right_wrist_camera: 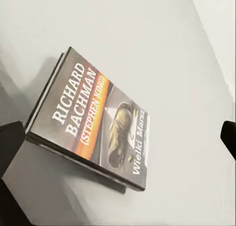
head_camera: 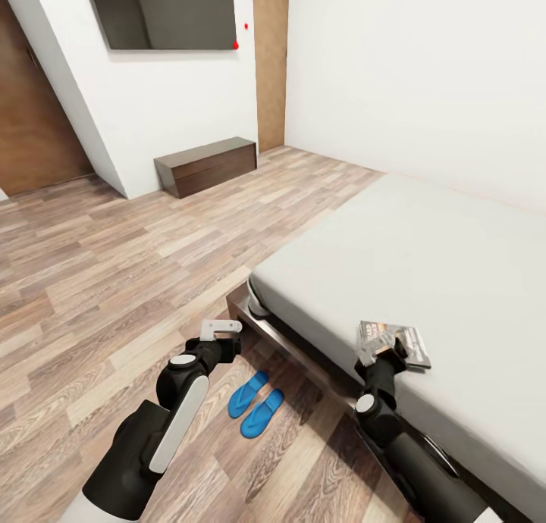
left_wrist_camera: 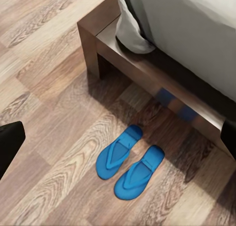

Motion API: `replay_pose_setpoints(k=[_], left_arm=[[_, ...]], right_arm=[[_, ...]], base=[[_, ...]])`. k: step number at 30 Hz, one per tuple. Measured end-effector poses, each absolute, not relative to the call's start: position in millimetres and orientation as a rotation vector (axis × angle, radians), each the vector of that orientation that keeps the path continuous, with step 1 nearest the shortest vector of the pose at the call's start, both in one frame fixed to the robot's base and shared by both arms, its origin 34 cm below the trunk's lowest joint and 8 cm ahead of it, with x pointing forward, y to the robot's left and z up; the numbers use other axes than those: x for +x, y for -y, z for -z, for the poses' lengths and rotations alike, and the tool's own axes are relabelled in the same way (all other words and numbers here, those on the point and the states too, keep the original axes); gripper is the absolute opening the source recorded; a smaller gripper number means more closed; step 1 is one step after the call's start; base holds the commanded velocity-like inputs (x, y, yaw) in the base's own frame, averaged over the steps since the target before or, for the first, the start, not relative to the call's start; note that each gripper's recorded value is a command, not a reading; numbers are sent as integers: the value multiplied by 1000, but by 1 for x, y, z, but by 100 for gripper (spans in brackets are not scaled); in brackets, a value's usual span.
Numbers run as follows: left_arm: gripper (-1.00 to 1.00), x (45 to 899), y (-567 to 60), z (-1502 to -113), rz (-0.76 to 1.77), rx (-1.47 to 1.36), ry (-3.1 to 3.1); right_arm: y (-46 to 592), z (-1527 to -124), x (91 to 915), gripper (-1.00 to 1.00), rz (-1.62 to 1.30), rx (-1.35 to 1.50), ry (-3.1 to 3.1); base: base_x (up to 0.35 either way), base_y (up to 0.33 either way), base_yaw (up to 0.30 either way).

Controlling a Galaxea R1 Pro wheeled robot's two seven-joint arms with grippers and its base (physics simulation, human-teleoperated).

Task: In the bedroom, move the book from the bed onto either nightstand, and place the two sandals side by side next to the bed.

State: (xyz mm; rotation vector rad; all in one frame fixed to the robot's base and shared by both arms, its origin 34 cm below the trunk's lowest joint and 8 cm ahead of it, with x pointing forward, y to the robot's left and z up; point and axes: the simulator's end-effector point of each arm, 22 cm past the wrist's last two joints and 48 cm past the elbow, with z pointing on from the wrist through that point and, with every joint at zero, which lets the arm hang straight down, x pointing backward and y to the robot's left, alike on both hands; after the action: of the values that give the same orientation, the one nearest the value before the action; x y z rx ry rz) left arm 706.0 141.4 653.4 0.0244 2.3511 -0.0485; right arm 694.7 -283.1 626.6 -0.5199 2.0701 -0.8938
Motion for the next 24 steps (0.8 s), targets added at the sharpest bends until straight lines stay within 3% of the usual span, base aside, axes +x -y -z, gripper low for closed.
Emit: replay_pose_setpoints(k=[24], left_arm=[[100, 698, -145, -604, 37, 25, -2351]], right_arm=[[281, -550, 667, 100, 1088, -697, -1943]], base=[[0, 0, 0]])
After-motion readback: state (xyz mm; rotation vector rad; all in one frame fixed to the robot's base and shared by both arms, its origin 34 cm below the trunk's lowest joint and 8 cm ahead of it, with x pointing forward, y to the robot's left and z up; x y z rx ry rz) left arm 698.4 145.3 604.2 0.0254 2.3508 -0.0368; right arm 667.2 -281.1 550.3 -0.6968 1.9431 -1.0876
